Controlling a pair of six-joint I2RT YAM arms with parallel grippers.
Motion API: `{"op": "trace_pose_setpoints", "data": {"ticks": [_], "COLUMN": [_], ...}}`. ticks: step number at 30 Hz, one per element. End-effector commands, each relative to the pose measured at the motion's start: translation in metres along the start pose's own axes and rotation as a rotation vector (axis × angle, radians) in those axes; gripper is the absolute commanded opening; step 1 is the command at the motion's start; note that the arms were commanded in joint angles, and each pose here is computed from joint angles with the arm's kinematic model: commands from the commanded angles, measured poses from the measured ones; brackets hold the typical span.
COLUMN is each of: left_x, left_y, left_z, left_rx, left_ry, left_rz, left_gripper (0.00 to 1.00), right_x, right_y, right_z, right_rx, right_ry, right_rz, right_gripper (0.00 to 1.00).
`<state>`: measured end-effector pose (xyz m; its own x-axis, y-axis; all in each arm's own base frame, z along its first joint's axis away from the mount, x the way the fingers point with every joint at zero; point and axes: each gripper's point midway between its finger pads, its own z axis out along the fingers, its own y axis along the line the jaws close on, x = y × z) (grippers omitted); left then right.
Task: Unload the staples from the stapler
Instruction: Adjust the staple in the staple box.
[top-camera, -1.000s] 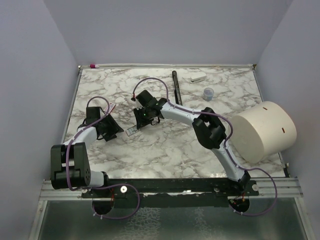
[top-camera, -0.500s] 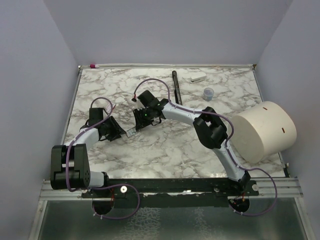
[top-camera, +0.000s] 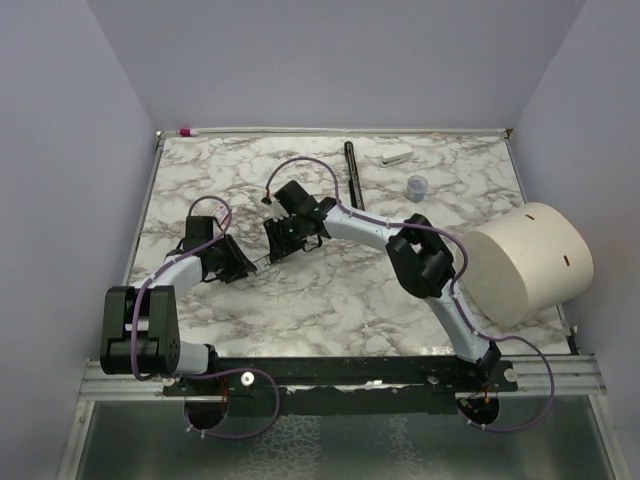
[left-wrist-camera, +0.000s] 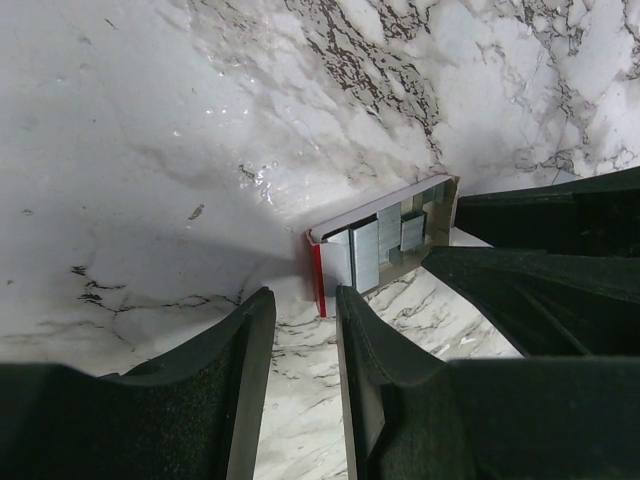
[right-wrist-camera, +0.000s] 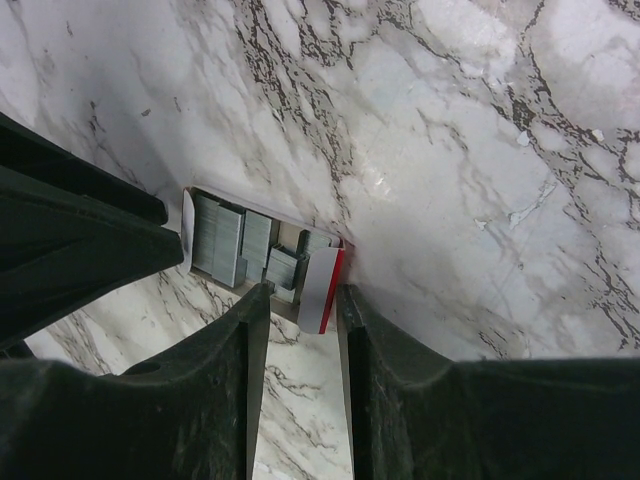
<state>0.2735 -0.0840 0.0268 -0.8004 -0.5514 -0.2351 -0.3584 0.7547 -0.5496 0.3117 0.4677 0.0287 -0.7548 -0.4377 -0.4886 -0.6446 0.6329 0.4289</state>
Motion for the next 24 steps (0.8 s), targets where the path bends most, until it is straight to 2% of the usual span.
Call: {"op": "trace_pose_setpoints", "data": {"ticks": [1,24], "left_x": [-0.004,-0.004], "left_y": [0.004,0.016], "left_z": [0.001,0.010], "left_rx": [-0.029,-0.107], "left_ry": [-0.017,0.011], "left_rz": [0.000,-0.007], "left_gripper": [0.33,0.32], "right_x": [0.025,0.021], "right_y": [-0.020,-0.020], "right_z": [0.006,0.007], "right_rx": [0.068,0.078], "right_ry": [0.085,0.099], "right_rz": [0.005,-0.008], "right_gripper": [0.35,0.33]}}
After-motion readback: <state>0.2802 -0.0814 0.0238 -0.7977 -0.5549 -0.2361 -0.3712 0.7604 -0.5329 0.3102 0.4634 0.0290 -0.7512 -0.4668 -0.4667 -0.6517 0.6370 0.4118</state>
